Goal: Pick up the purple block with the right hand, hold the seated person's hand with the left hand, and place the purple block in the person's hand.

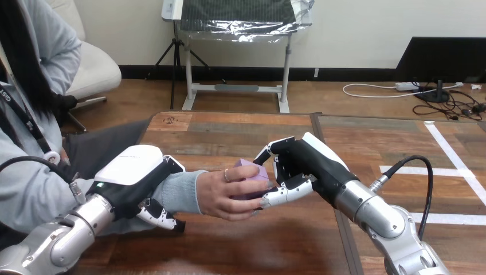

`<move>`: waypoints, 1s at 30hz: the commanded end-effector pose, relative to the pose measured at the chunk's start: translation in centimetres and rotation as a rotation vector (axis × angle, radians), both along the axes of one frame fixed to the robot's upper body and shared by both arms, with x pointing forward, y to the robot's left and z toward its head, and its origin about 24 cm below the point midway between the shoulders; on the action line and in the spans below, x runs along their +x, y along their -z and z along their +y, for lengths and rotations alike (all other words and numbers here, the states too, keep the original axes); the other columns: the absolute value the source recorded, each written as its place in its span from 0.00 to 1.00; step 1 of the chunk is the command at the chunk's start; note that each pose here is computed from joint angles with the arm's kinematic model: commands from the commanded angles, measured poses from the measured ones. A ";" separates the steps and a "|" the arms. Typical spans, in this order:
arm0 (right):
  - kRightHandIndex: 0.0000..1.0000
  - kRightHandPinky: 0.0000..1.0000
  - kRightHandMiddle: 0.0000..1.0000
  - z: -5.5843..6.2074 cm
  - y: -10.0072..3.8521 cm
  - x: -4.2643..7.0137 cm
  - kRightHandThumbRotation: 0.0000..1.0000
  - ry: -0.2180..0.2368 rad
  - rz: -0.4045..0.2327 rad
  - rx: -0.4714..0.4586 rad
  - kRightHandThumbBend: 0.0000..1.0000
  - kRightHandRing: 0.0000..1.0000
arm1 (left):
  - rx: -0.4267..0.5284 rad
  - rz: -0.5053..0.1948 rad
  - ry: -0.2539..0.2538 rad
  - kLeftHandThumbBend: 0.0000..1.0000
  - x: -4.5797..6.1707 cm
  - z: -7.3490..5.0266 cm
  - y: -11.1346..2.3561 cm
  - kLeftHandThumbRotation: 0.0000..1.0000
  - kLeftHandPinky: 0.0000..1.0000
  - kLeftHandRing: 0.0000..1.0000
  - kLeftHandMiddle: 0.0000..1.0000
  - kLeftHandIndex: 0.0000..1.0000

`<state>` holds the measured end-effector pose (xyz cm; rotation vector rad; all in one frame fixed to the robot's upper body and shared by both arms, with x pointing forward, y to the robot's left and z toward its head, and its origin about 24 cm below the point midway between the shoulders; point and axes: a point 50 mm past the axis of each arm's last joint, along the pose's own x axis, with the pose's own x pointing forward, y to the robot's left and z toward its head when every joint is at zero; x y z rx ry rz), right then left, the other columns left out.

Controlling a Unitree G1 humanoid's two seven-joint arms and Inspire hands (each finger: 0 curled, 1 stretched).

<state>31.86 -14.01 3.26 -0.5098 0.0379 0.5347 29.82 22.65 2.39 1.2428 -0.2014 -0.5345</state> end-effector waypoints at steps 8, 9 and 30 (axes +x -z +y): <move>0.09 0.03 0.11 0.6 -2.0 1.1 0.00 0.008 -0.100 0.036 0.55 0.07 | -0.104 -0.177 0.046 0.87 2.3 -1.8 -4.2 0.00 0.18 0.24 0.31 0.32; 0.09 0.03 0.11 0.6 -2.0 1.2 0.00 0.012 -0.100 0.033 0.55 0.07 | -0.104 -0.177 0.046 0.87 2.3 -1.7 -4.2 0.00 0.19 0.24 0.31 0.32; 0.60 0.46 0.57 0.0 -1.8 1.2 0.25 -0.009 -0.078 0.014 0.85 0.54 | -0.068 -0.203 0.040 0.93 1.9 -1.5 -4.2 0.01 0.38 0.41 0.45 0.47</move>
